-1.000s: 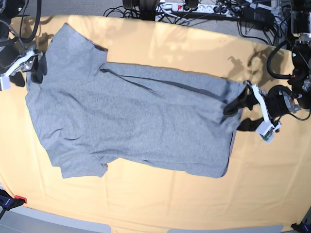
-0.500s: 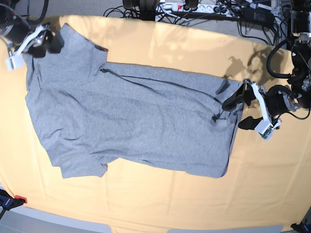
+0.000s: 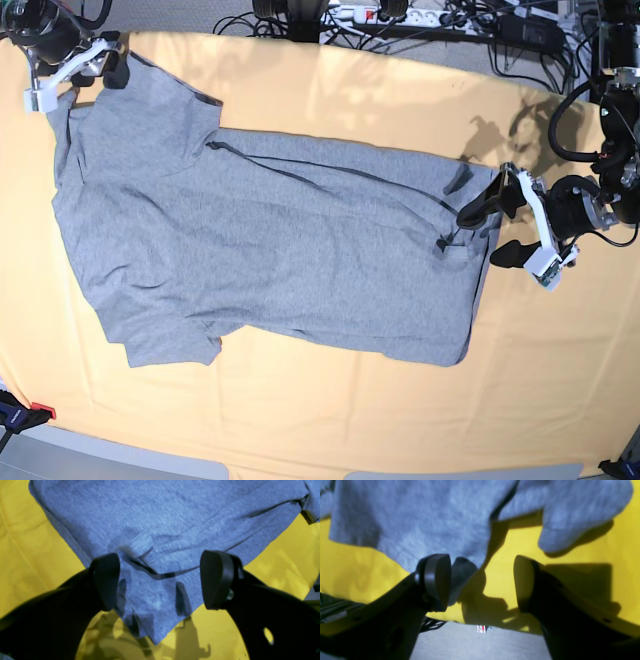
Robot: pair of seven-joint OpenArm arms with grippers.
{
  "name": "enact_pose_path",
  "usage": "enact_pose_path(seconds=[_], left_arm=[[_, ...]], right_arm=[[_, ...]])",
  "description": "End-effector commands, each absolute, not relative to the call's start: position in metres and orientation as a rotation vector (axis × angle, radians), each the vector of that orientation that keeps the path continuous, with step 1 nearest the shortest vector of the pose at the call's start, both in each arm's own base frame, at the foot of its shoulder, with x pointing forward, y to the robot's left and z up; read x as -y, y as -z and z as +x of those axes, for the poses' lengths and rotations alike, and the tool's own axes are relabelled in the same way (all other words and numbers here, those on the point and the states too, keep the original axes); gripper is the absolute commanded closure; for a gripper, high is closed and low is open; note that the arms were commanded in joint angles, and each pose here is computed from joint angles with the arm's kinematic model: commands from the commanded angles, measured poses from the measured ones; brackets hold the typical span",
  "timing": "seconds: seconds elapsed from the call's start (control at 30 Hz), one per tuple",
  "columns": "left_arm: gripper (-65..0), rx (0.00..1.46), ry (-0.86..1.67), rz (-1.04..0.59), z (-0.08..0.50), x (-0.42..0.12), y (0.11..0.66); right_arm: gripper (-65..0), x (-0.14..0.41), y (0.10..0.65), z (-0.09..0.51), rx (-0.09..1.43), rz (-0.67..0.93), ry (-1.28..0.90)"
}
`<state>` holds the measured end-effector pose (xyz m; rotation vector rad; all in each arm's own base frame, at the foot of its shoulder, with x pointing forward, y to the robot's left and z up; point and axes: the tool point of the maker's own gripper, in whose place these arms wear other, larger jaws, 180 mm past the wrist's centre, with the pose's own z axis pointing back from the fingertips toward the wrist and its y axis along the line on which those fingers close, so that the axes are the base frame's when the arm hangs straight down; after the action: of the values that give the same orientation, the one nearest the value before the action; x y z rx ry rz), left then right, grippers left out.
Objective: Layout the t-shirt on the table in an organized manner, then fold the t-shirt properly
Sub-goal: 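Lower the shirt onto the table with both grippers, laying it flat, then drag the held shoulder outward with the right gripper to flatten the shirt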
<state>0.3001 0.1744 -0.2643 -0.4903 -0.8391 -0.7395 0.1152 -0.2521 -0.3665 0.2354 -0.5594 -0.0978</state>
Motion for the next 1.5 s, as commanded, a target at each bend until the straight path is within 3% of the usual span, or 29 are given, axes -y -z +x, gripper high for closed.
enact_pose_path(seconds=[0.0,0.2,0.6,0.77,0.83,0.97,1.47], left_arm=[[-49.6,0.890,0.751,-0.491,0.306,-0.175,0.248],[-49.6,0.891,0.751,-0.490,0.306,-0.175,0.247],[-49.6,0.894,0.747,-0.505,0.306,-0.174,0.246],[-49.6,0.896,0.746,-0.509,0.306,-0.173,0.245],[-49.6,0.895,0.746,-0.508,0.306,-0.173,0.246],[-49.6,0.895,0.746,-0.508,0.306,-0.173,0.246],[-49.6,0.895,0.746,-0.508,0.306,-0.173,0.246]], right_arm=[[-40.6,0.251,0.357,0.122,0.607,0.250,0.089],[-40.2,0.229,0.347,0.125,0.648,0.372,0.031],[-40.2,0.242,0.378,0.111,0.582,0.358,0.146],[-40.2,0.223,0.372,0.114,0.620,0.500,0.148],[-34.0,0.212,0.364,0.114,0.630,0.582,0.142],[0.0,0.200,0.350,0.120,0.674,0.677,0.138],[0.0,0.209,0.302,0.175,0.852,0.629,-0.031]])
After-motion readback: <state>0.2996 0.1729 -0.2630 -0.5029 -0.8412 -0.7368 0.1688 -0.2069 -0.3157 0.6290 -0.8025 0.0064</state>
